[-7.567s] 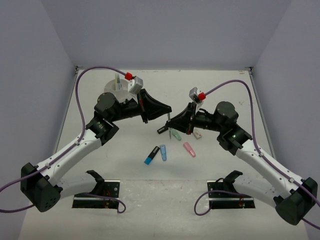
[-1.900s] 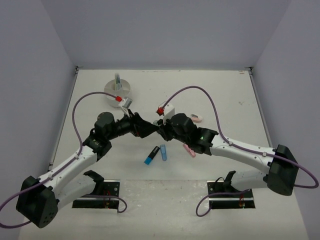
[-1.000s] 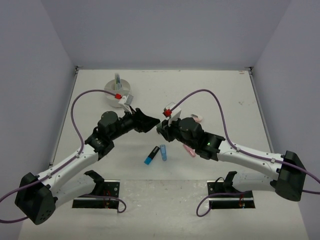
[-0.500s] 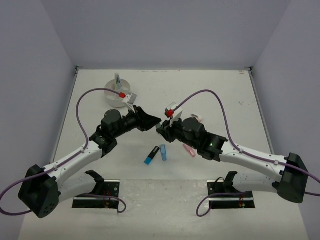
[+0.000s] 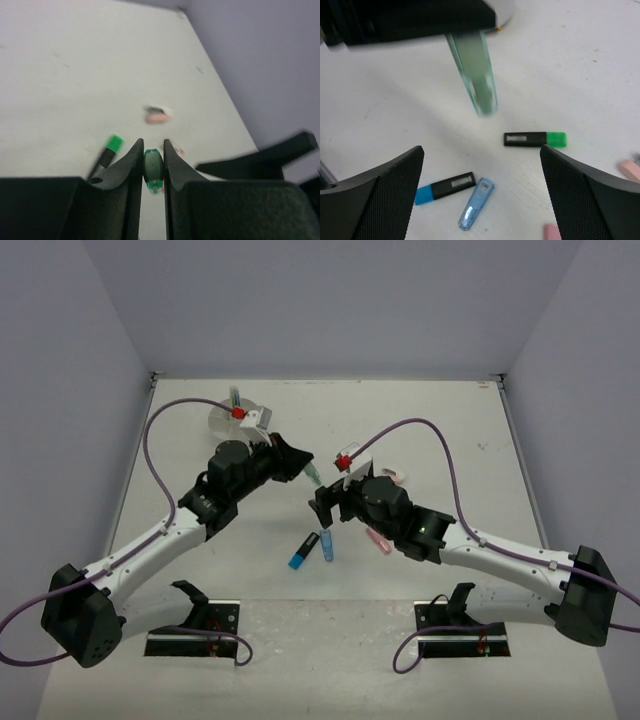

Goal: Sort the stationery into containers
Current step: Place the stationery in the storage box.

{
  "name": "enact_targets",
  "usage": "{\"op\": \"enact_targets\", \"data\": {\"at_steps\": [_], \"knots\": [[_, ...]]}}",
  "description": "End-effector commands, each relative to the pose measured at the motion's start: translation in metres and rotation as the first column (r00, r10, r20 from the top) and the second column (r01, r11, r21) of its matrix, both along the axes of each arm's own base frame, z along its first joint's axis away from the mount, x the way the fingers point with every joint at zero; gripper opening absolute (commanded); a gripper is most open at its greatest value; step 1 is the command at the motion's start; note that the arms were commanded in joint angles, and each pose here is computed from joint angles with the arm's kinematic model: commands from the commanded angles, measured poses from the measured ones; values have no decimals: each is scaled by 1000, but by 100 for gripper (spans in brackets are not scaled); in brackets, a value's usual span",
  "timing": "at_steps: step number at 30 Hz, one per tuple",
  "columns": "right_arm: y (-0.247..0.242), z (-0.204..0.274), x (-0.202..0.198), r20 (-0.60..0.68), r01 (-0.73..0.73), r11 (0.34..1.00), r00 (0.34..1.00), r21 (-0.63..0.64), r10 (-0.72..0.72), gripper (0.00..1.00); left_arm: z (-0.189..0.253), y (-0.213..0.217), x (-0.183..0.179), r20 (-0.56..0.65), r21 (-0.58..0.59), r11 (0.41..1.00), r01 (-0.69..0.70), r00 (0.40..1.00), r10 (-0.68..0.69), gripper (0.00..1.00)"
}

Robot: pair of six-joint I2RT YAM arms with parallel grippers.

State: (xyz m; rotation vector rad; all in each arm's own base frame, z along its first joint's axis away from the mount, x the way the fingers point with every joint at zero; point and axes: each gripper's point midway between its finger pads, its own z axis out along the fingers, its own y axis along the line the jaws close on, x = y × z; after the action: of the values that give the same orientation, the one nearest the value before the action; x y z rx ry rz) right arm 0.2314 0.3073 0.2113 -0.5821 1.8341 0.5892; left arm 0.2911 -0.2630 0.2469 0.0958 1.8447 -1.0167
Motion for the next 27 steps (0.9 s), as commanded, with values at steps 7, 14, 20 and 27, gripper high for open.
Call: {"op": "enact_targets", "data": {"at_steps": [7,14,20,27], "knots": [[-78,26,26,1,278,957,960,84,-279,99,72,248,129,341,120,543,-831,548,764,0],[-71,23,22,-17,228,970,974,84,-228,99,80,301,204,445,57,683,-728,631,635,0],[-66,24,18,-18,191,978,982,87,-190,99,33,269,255,452,226,851,-474,825,339,0],[-65,18,19,-15,181,982,983,51,-181,99,-13,254,266,371,305,892,-333,904,211,0]]}}
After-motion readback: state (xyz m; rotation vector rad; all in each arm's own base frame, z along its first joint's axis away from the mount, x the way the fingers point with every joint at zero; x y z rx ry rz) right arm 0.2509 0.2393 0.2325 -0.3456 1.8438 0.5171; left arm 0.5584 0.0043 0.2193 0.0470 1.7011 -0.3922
